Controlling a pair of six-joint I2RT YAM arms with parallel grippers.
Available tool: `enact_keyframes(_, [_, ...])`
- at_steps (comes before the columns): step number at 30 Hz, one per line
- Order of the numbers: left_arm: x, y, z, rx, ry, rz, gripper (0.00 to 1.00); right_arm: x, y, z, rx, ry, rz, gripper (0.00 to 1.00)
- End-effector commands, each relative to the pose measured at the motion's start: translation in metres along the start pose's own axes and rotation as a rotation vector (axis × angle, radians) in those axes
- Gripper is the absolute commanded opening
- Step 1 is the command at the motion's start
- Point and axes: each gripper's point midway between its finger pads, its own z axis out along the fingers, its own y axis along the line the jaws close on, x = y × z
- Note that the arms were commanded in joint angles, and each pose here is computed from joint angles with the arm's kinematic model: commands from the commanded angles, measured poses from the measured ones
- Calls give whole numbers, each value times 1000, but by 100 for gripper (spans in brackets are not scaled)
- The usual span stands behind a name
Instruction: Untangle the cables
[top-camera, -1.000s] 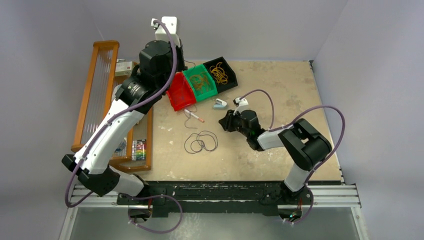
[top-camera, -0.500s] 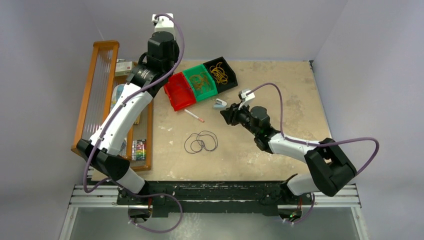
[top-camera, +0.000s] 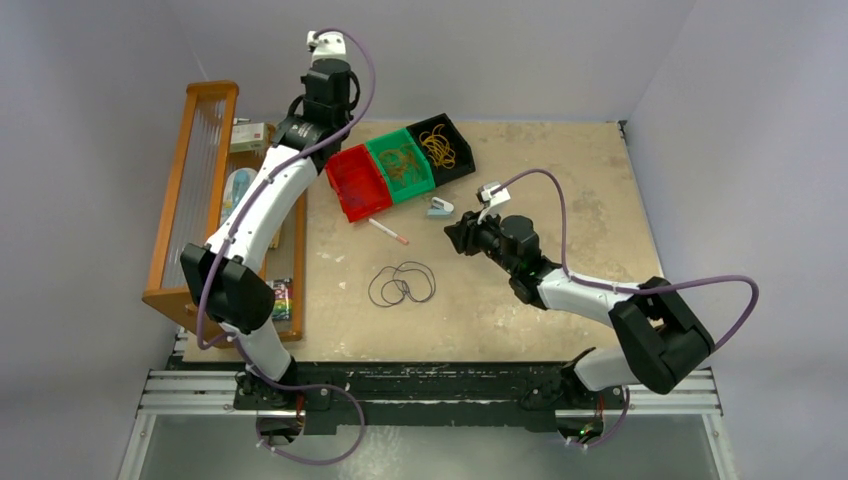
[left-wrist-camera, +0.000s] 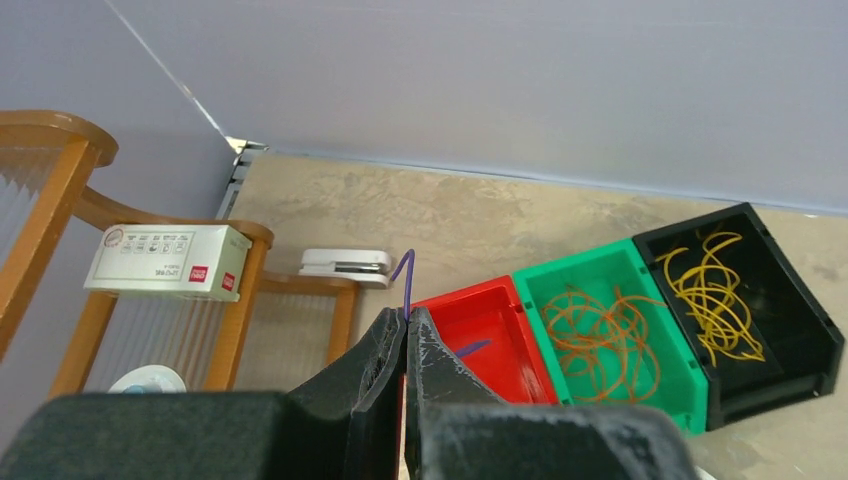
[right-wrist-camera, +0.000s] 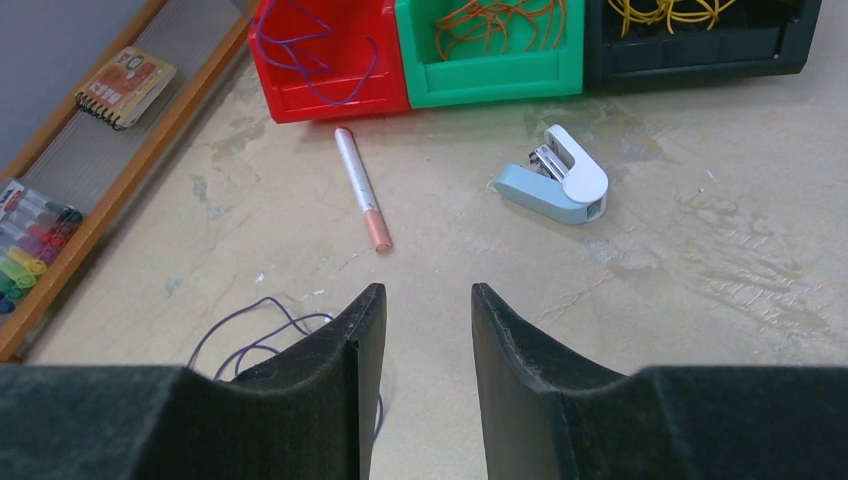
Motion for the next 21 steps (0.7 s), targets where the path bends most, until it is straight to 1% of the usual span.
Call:
enact_keyframes(1, [-46, 13, 4, -12, -116, -68, 0, -22, 0, -4, 7, -74, -16, 40])
enact_keyframes(7, [-69, 10, 13, -10, -162, -72, 0, -23, -1, -4, 9, -76, -16, 40])
enact_keyframes(11, [-77, 11, 22, -22, -178, -66, 0, -22, -2, -5, 15, -76, -17, 40])
enact_keyframes(16, [-74, 11, 30, -40, -172, -44, 0, -23, -2, -5, 18, -78, -22, 40])
enact_keyframes(21, [-59, 10, 37, -41, -147, -32, 0, -23, -3, -4, 21, -74, -30, 40])
